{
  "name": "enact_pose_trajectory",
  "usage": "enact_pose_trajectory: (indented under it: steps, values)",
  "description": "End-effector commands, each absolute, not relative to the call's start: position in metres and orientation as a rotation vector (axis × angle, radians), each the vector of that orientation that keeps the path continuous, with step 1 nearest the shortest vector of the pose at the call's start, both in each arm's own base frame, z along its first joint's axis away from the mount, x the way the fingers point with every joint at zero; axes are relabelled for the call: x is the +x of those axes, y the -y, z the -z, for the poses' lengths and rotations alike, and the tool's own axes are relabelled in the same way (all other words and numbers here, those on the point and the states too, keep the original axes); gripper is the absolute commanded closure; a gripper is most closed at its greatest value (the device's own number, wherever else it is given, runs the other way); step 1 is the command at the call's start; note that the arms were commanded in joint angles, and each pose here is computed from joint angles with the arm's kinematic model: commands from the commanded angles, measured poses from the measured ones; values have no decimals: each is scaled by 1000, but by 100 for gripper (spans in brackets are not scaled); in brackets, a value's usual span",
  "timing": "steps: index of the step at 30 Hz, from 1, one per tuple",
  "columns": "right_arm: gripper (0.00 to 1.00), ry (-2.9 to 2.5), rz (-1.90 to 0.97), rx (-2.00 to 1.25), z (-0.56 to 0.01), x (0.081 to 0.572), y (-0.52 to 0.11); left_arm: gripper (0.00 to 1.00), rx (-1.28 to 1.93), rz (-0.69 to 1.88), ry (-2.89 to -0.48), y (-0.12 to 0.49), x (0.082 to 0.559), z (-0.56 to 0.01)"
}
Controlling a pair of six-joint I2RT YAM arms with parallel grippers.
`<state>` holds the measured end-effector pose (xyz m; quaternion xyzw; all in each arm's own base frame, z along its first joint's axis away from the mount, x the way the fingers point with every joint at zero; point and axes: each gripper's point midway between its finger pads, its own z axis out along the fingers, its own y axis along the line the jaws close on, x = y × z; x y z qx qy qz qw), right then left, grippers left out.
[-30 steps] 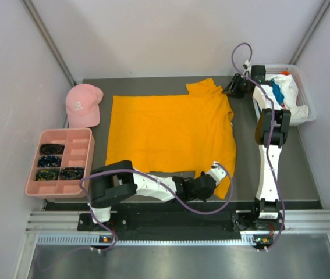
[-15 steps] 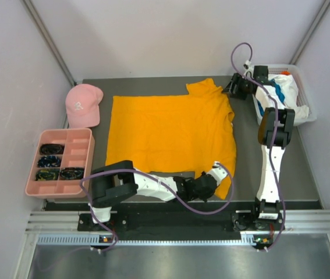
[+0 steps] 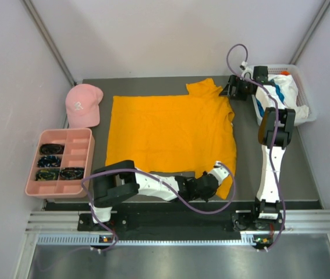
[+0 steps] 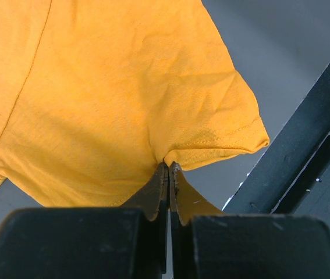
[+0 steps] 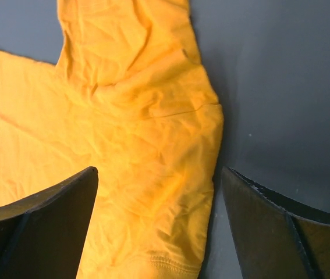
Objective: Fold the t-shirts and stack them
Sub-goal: Flatten out the tshirt
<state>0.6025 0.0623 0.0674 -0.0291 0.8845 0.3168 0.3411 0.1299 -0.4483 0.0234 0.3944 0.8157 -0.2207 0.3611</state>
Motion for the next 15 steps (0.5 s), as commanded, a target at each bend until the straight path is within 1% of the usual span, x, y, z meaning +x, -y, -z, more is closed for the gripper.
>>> enact_pose_trajectory:
  steps: [1, 5, 15]
  values:
    - [13, -2120, -840, -280, -137, 609, -75, 100, 1042, 576, -2110, 454, 126, -21]
    - [11, -2118, -854, -319, -136, 605, -84, 100, 1038, 571, -2109, 453, 127, -21]
    - [10, -2091, -950, -430, -144, 591, -122, 100, 1033, 572, -2118, 454, 126, -18]
